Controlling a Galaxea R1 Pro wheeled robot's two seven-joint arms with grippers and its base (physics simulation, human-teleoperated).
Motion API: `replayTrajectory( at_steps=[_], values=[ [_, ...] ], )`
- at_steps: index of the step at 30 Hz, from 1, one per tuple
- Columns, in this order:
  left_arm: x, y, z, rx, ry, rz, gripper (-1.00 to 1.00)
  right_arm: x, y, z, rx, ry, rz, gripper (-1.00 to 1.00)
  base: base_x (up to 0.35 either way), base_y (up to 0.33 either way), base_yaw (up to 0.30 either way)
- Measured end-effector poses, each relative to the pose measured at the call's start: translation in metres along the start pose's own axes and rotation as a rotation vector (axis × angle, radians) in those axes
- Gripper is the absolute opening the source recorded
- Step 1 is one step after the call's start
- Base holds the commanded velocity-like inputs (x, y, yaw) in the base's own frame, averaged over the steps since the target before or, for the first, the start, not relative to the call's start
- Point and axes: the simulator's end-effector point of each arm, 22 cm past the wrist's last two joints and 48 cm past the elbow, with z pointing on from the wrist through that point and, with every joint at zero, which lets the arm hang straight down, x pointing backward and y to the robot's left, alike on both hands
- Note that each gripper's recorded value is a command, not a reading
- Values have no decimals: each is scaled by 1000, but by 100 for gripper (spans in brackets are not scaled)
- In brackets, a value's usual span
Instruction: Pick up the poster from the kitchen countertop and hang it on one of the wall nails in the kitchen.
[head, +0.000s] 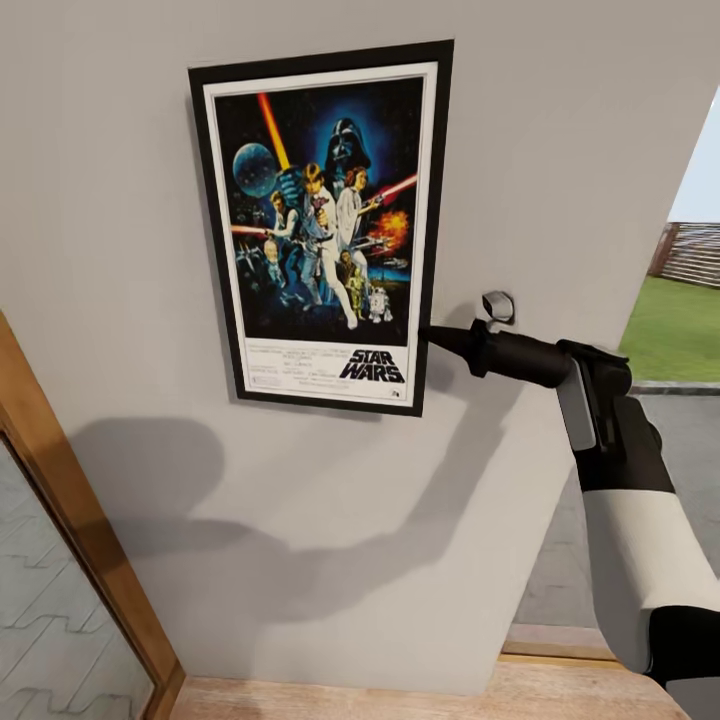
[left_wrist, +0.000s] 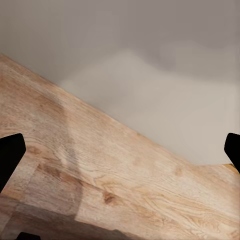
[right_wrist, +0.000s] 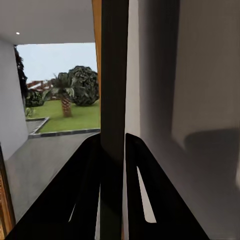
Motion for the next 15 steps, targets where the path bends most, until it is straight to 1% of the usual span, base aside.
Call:
replayTrajectory(
  at_steps=[15],
  values=[
    [0, 0, 0, 0, -1, -1, 100, 1, 0, 0, 0, 1, 1, -100, 0, 0, 0]
  ],
)
